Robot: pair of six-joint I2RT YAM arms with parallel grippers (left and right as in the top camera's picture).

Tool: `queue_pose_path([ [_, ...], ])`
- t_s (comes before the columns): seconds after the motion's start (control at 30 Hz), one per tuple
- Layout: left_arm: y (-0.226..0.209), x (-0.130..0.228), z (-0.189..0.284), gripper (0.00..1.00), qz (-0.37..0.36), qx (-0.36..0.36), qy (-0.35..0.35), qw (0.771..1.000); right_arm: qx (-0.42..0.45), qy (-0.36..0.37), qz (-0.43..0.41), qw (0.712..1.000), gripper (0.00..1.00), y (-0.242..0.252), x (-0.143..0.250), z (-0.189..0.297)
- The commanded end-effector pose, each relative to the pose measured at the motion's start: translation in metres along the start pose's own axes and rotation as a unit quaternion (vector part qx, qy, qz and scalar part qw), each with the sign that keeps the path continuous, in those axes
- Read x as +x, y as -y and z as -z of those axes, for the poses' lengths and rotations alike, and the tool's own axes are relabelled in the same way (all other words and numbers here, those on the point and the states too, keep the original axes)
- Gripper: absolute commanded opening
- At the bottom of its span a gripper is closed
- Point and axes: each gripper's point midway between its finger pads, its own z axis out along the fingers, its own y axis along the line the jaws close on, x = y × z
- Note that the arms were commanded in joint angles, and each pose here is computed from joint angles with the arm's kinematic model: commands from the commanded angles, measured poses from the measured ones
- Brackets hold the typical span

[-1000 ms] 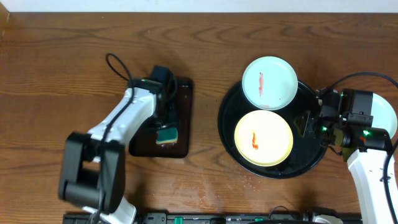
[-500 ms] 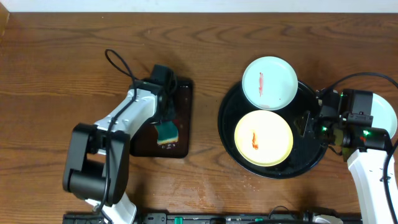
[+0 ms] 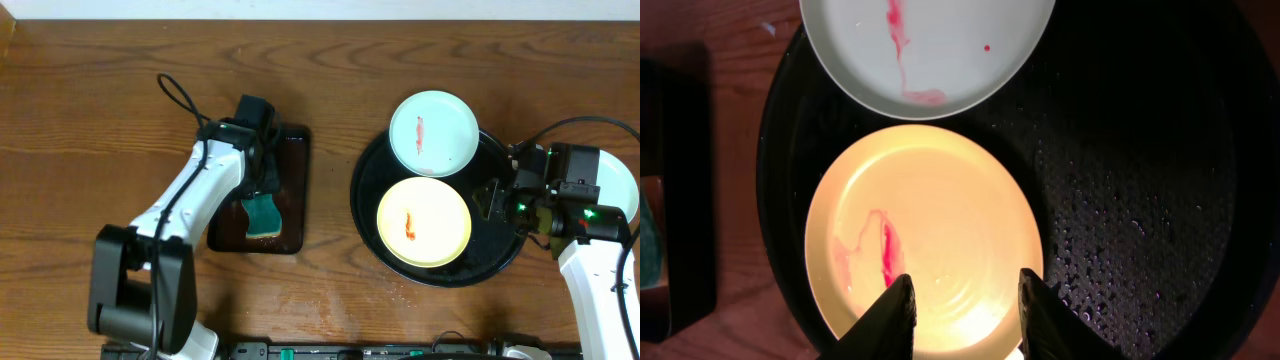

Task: Clean dirty plates on tray and stack at the side
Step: 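Grasp the green sponge again with the left gripper and lift it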

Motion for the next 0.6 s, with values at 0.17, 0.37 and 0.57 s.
queue_pose_path([
  [0.17, -0.002, 0.026, -0.021, 0.50, 0.003, 0.005, -0.050, 0.999, 0.032, 0.003, 0.010, 0.999, 0.36, 0.009, -0.002, 0.000],
  [0.37, -0.007, 0.042, -0.053, 0.12, 0.035, -0.006, -0.073, 0.997, 0.045, -0.015, 0.004, 0.999, 0.36, 0.015, 0.007, -0.005],
  [0.57, -0.001, 0.028, -0.037, 0.08, 0.008, 0.004, -0.056, 0.998, 0.049, -0.029, 0.000, 0.998, 0.39, 0.019, 0.009, -0.013],
])
